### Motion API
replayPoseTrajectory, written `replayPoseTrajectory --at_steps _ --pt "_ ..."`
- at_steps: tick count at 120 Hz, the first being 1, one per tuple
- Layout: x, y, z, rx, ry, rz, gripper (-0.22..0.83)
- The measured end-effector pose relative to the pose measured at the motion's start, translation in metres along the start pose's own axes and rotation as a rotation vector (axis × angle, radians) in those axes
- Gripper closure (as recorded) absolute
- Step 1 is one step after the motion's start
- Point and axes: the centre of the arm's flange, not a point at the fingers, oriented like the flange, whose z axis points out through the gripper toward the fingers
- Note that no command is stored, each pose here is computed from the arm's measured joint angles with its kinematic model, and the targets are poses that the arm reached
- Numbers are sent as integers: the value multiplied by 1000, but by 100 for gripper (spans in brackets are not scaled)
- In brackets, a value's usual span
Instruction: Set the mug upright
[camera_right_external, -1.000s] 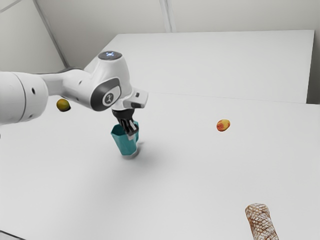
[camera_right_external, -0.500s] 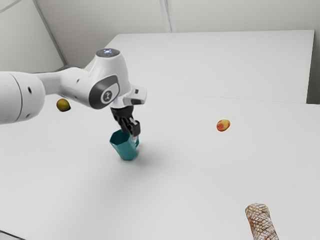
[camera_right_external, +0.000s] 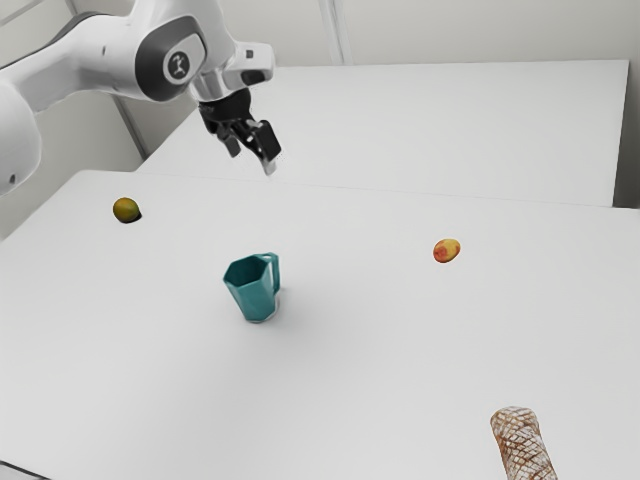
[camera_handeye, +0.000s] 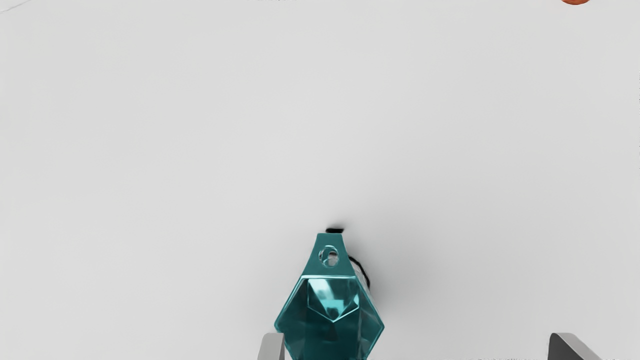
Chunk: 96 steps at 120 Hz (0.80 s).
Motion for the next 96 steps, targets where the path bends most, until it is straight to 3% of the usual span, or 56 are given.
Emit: replayPoseTrajectory --at_steps 20,96 --pt "-9 -28 -21 -47 -8 -81 1" --pt "-18 -34 -23 -67 -52 -129 0"
